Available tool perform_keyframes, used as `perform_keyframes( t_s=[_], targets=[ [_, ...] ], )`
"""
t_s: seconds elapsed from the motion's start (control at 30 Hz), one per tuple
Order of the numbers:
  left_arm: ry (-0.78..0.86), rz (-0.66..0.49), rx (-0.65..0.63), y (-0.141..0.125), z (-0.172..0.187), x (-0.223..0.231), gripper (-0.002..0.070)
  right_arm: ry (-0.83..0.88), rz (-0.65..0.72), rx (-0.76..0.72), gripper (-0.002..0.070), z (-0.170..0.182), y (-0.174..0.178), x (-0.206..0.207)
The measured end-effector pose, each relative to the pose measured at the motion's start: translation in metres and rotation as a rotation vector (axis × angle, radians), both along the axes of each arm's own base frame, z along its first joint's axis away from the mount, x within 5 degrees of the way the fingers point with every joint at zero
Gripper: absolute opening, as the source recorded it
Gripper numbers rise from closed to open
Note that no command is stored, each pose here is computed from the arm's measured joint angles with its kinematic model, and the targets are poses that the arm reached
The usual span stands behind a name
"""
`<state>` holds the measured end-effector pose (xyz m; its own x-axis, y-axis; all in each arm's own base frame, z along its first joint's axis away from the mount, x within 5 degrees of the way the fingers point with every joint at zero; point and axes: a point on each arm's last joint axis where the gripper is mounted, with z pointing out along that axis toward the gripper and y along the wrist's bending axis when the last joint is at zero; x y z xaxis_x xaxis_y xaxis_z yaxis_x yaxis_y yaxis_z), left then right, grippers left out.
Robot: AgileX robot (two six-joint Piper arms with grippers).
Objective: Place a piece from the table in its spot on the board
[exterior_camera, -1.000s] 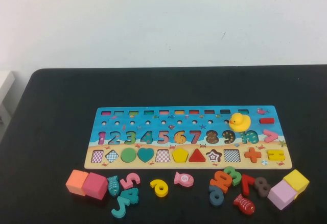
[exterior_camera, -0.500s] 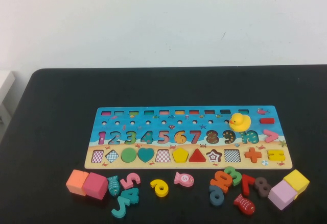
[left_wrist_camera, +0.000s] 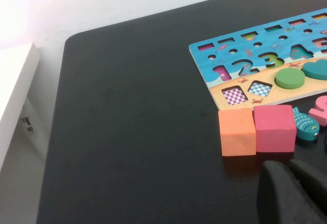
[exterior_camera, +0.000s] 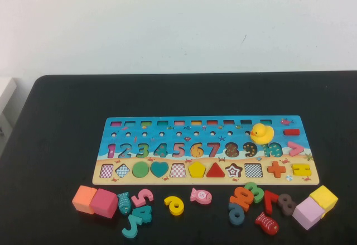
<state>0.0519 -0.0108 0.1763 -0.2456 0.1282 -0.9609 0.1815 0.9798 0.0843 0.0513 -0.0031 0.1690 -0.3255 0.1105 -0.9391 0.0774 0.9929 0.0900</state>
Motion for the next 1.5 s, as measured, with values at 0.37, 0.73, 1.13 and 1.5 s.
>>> perform_keyframes(
  t_s=[0.37, 0.73, 1.13, 1.5],
  targets=[
    [0.0, 0.0, 0.0, 0.0, 0.0, 0.0, -0.0001, -0.006, 0.001, 0.053, 0.0019, 0.0004, -0.0008, 0.0002],
    [0.0, 0.0, 0.0, 0.0, 0.0, 0.0, -0.0003, -0.006, 0.005, 0.042, 0.0019, 0.0004, -0.0008, 0.0002],
    [0.0, 0.0, 0.0, 0.0, 0.0, 0.0, -0.0003, -0.005, 0.007, 0.036, 0.0019, 0.0004, -0.0008, 0.0002],
    [0.0, 0.0, 0.0, 0.0, 0.0, 0.0, -0.0003, -0.005, 0.007, 0.036, 0.0019, 0.0004, -0.0008, 0.0002]
  ],
)
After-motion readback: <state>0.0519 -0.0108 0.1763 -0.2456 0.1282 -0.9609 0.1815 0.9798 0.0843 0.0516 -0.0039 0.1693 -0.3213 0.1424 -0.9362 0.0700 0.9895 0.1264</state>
